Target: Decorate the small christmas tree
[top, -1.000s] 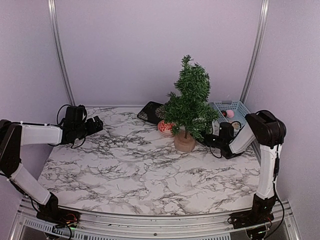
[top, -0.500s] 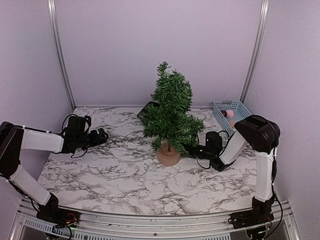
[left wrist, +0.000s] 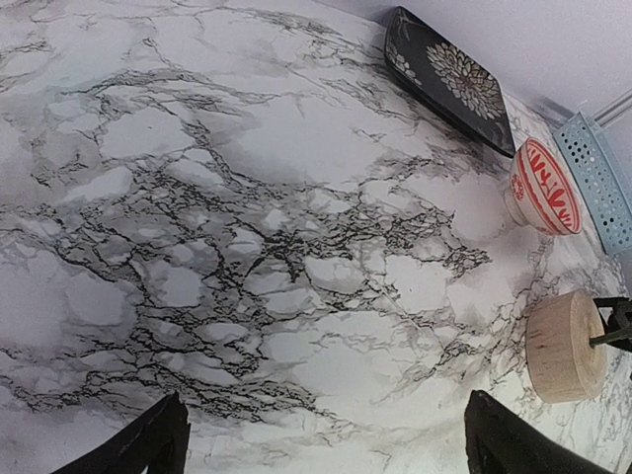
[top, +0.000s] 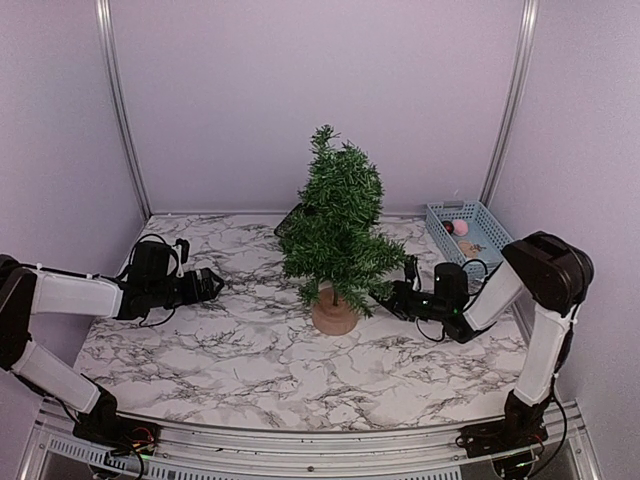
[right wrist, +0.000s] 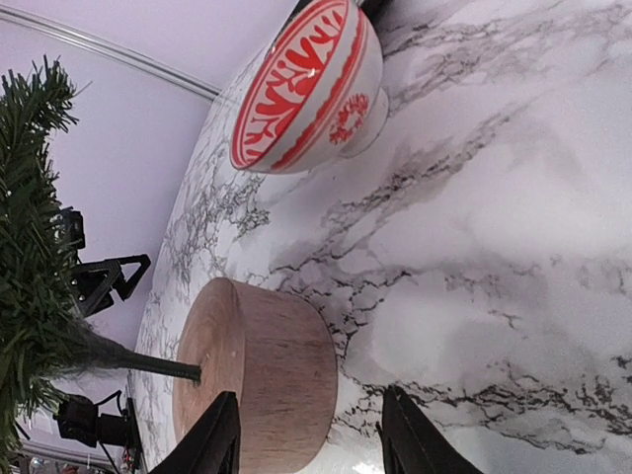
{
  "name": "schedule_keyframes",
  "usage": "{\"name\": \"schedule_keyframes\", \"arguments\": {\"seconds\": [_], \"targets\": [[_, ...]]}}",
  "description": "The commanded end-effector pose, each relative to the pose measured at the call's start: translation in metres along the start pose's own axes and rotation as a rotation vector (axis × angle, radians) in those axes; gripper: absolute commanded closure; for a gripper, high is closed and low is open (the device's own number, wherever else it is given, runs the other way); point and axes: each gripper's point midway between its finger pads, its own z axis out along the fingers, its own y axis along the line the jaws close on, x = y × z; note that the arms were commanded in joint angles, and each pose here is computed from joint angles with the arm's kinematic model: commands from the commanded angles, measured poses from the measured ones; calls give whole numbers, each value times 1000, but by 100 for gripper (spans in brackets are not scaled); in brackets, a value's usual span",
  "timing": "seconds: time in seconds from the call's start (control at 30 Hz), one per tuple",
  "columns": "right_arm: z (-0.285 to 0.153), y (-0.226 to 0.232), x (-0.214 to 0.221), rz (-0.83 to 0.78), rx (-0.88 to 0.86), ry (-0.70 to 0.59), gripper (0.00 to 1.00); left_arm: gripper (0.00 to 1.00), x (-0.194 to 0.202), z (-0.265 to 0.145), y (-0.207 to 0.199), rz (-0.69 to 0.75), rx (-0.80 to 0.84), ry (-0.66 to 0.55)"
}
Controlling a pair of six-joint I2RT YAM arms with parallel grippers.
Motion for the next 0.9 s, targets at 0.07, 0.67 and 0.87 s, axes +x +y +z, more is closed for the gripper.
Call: {"name": "schedule_keyframes", "arguments": {"seconds": [0.07, 0.67, 0.87], "targets": [[7, 5, 29, 42, -53, 93, 53, 1, -11, 2, -12, 13, 49, -29], [84, 63, 67, 98, -237, 154, 61, 7, 17, 5, -15, -32, 124, 27], [113, 65, 63, 98, -241, 134, 64, 14, 30, 6, -15, -71, 161, 46]]}}
